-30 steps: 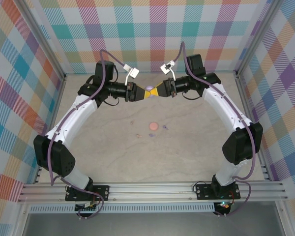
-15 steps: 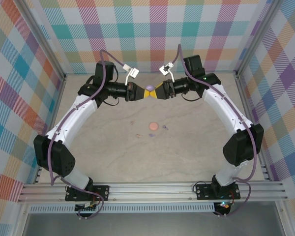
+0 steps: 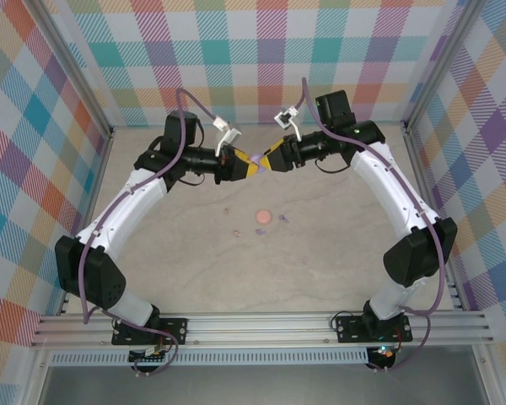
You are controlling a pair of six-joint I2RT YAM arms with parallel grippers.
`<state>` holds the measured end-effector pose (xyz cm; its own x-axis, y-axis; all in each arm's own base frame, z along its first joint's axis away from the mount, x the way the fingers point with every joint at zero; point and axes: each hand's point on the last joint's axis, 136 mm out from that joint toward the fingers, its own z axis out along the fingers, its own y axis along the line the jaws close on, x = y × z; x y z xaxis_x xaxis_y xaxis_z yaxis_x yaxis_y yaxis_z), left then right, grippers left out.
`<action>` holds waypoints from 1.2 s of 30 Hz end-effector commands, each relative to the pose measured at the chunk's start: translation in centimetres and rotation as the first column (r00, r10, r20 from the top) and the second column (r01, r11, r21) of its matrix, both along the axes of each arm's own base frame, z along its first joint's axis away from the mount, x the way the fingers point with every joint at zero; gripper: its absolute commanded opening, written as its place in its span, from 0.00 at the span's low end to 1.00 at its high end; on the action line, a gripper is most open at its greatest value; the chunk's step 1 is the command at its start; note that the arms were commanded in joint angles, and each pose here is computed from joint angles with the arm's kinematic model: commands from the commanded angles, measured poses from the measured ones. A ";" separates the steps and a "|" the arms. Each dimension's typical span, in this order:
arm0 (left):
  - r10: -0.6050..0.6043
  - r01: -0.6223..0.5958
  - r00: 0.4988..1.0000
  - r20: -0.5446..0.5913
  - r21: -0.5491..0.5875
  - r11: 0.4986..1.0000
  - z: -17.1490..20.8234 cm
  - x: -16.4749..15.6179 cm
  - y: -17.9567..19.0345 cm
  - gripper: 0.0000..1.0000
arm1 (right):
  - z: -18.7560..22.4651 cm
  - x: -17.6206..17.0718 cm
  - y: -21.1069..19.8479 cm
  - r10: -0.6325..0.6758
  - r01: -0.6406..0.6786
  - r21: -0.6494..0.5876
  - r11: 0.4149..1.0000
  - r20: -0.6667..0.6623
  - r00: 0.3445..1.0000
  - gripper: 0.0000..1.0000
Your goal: Insert the wireless bluetooth earbuds into the charging case
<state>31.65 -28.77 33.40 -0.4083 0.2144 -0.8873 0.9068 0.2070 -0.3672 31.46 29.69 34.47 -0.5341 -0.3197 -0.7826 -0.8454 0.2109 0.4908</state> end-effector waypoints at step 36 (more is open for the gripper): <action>-0.066 0.064 0.992 0.110 0.022 0.998 0.8 -2.3 -0.4 0.14 | 0.4 2.8 -1.5 -0.205 0.216 -0.084 0.973 0.124 0.971 0.53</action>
<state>31.13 -28.99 33.18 -0.3239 0.2543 -0.9113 0.9388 0.2053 -0.2764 34.36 28.63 33.93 -0.5251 -0.3016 -0.7958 -0.8232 0.4171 0.3851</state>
